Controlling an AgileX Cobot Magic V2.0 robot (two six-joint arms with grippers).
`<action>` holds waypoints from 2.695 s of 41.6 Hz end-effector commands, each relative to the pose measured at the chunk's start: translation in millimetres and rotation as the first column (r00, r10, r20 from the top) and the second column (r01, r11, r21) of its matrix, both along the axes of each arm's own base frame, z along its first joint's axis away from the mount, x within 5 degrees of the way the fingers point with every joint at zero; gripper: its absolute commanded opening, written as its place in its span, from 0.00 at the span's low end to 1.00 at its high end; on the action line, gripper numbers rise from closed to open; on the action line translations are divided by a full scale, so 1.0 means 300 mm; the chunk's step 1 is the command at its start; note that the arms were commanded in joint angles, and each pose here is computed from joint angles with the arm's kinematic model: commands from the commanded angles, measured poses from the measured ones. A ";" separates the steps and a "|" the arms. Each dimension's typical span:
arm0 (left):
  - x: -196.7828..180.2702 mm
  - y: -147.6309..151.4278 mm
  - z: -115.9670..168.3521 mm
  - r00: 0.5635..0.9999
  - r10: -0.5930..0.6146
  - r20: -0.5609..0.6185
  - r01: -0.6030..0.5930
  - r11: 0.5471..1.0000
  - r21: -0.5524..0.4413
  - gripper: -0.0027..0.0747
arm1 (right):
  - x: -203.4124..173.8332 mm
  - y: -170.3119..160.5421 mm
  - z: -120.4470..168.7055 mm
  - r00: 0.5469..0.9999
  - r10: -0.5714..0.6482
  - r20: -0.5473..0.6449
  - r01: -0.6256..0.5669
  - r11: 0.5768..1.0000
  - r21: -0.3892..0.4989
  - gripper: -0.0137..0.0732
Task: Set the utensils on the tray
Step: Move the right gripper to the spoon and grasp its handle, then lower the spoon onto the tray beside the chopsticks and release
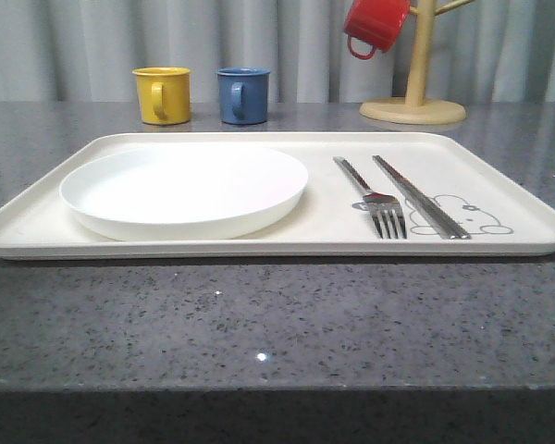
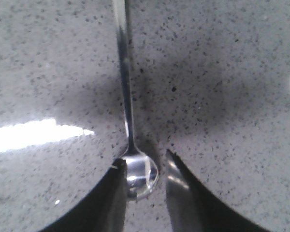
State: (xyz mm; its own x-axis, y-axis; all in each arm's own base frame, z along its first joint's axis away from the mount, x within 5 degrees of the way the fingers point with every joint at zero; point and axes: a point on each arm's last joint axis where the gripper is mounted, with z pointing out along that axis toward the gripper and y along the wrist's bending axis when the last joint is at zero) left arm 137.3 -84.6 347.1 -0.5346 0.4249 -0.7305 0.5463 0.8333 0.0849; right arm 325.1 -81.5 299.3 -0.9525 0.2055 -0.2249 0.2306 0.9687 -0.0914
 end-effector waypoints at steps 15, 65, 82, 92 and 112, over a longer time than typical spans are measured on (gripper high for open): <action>0.005 -0.011 0.044 0.997 -0.005 0.071 0.010 0.998 -0.060 0.59 | 0.073 -0.021 -0.049 0.998 0.013 0.056 -0.013 1.000 0.002 0.43; 0.007 -0.013 0.047 0.997 -0.006 0.083 0.012 0.998 -0.068 0.59 | -0.055 0.445 0.166 0.916 0.346 0.202 -0.385 0.898 0.211 0.17; 0.007 -0.013 0.047 0.997 -0.006 0.083 0.012 0.998 -0.068 0.59 | 0.052 0.587 -0.006 0.945 0.305 0.117 -0.327 0.888 0.323 0.18; 0.007 -0.013 0.047 0.997 -0.006 0.083 0.012 0.998 -0.068 0.59 | 0.083 0.586 -0.051 0.961 0.258 0.097 -0.275 0.909 0.313 0.34; 0.007 -0.013 0.047 0.997 -0.006 0.083 0.012 0.998 -0.068 0.59 | -0.037 0.591 0.159 0.862 0.396 0.316 -0.464 0.866 0.183 0.49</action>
